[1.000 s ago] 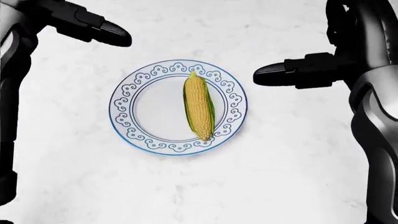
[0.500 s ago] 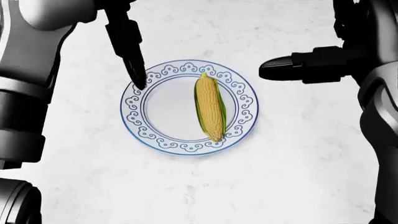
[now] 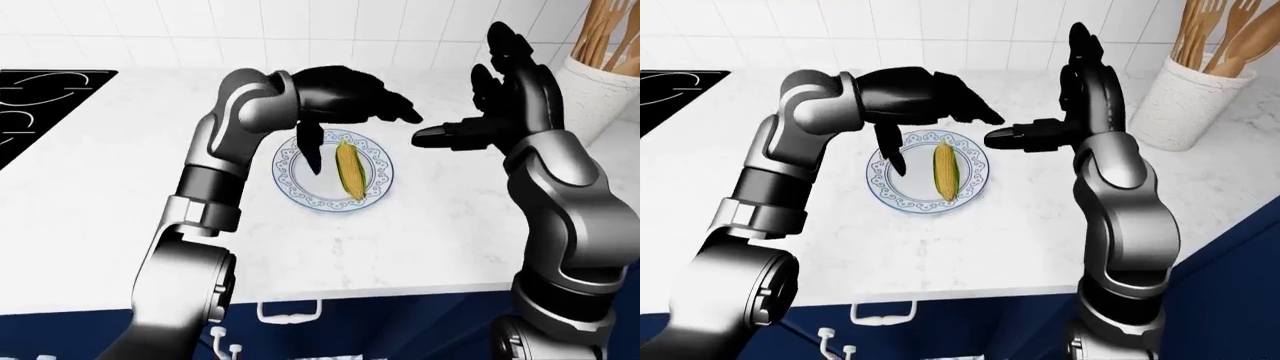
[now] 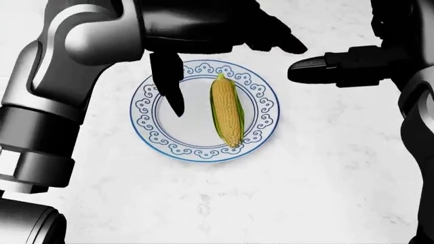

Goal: Place the corn on the top rack of the oven.

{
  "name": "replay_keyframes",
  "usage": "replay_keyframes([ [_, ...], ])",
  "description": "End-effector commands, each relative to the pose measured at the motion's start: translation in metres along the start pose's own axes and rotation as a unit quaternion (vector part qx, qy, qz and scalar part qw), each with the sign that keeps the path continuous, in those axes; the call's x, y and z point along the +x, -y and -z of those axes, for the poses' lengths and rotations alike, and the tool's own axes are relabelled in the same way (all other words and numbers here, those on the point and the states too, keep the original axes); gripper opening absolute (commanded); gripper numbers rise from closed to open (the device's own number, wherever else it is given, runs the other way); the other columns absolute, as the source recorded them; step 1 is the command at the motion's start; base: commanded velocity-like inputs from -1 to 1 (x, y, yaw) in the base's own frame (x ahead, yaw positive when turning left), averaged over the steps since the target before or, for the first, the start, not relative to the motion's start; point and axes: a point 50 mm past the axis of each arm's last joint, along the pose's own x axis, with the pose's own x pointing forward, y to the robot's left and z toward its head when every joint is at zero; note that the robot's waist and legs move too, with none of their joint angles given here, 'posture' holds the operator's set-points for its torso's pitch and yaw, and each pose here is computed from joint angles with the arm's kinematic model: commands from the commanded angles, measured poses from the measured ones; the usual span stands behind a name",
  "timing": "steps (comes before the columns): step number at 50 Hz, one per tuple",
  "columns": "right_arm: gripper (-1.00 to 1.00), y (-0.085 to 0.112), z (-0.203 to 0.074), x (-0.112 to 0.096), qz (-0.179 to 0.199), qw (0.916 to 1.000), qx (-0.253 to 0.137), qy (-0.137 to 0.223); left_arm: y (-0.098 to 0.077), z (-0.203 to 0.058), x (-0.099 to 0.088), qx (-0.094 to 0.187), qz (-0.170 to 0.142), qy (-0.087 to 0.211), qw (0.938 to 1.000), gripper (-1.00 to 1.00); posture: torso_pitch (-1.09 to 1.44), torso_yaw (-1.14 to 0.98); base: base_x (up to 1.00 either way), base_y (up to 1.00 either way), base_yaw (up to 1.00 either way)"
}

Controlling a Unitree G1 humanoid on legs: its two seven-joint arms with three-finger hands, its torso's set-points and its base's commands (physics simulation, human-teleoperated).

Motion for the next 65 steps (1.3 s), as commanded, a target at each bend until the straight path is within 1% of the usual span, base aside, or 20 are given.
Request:
replay_keyframes([
  [1,1.00,0.003,-0.019,-0.002,0.008,0.9989,-0.003,0.046,-0.019,-0.007,-0.005,0.033,-0.028,0.011,0.9990,0.57,0.00,0.00,0.00,0.00,0.00],
  [2,1.00,0.003,-0.019,-0.002,0.007,0.9989,-0.003,0.046,-0.018,-0.010,-0.005,0.034,-0.029,0.019,0.9988,0.56,0.00,0.00,0.00,0.00,0.00],
  [5,1.00,0.003,-0.019,-0.003,0.008,0.9989,-0.002,0.046,-0.017,-0.011,-0.005,0.037,-0.027,0.022,0.9987,0.50,0.00,0.00,0.00,0.00,0.00],
  [11,1.00,0.003,-0.018,-0.003,0.008,0.9989,-0.002,0.046,-0.015,-0.014,-0.001,0.060,-0.023,0.049,0.9967,0.47,0.00,0.00,0.00,0.00,0.00],
  [12,1.00,0.003,-0.019,-0.003,0.008,0.9989,-0.001,0.046,-0.014,-0.013,-0.001,0.072,-0.019,0.051,0.9959,0.47,0.00,0.00,0.00,0.00,0.00],
  [15,1.00,0.004,-0.020,-0.004,0.009,0.9988,-0.001,0.047,-0.012,-0.013,0.002,0.080,-0.006,0.059,0.9950,0.45,0.00,0.00,0.00,0.00,0.00],
  [17,1.00,0.004,-0.021,-0.005,0.009,0.9988,-0.001,0.048,-0.010,-0.012,0.003,0.092,0.004,0.061,0.9938,0.43,0.00,0.00,0.00,0.00,0.00],
  [18,1.00,0.004,-0.020,-0.004,0.010,0.9988,-0.001,0.048,-0.010,-0.012,0.004,0.084,0.004,0.064,0.9944,0.41,0.00,0.00,0.00,0.00,0.00],
  [20,1.00,0.005,-0.020,-0.004,0.010,0.9988,-0.001,0.048,-0.007,-0.012,0.006,0.083,0.011,0.070,0.9941,0.42,0.00,0.00,0.00,0.00,0.00],
  [25,1.00,0.004,-0.021,-0.005,0.008,0.9988,-0.002,0.047,-0.002,-0.012,0.008,0.089,0.023,0.080,0.9925,0.37,0.00,0.00,0.00,0.00,0.00],
  [28,1.00,0.004,-0.021,-0.005,0.008,0.9988,-0.002,0.048,0.001,-0.011,0.008,0.093,0.033,0.083,0.9917,0.35,0.00,0.00,0.00,0.00,0.00],
  [29,1.00,0.004,-0.021,-0.005,0.008,0.9988,-0.002,0.048,0.003,-0.010,0.008,0.104,0.039,0.082,0.9904,0.33,0.00,0.00,0.00,0.00,0.00],
  [30,1.00,0.004,-0.021,-0.005,0.008,0.9988,-0.001,0.048,0.004,-0.009,0.009,0.102,0.040,0.082,0.9906,0.33,0.00,0.00,0.00,0.00,0.00],
  [35,1.00,0.004,-0.021,-0.005,0.009,0.9988,-0.002,0.048,0.006,-0.006,0.010,0.120,0.049,0.078,0.9885,0.31,0.00,0.00,0.00,0.00,0.00],
  [38,1.00,0.005,-0.020,-0.005,0.009,0.9988,-0.002,0.048,0.007,-0.005,0.011,0.125,0.048,0.079,0.9877,0.31,0.00,0.00,0.00,0.00,0.00],
  [39,1.00,0.004,-0.020,-0.005,0.008,0.9988,-0.001,0.048,0.007,-0.006,0.011,0.132,0.042,0.083,0.9868,0.33,0.00,0.00,0.00,0.00,0.00],
  [44,1.00,0.004,-0.021,-0.005,0.009,0.9988,-0.001,0.049,0.012,-0.004,0.012,0.146,0.037,0.088,0.9847,0.35,0.00,0.00,0.00,0.00,0.00],
  [54,1.00,0.005,-0.024,-0.005,0.009,0.9987,0.000,0.051,0.021,0.000,0.016,0.169,0.055,0.084,0.9805,0.35,0.00,0.00,0.00,0.00,0.00],
  [57,1.00,0.006,-0.024,-0.005,0.010,0.9987,0.000,0.051,0.021,0.001,0.017,0.175,0.055,0.086,0.9793,0.34,0.00,0.00,0.00,0.00,0.00],
  [65,1.00,0.006,-0.023,-0.005,0.011,0.9986,0.002,0.052,0.022,0.003,0.018,0.172,0.050,0.084,0.9802,0.33,0.00,0.00,0.00,0.00,0.00],
])
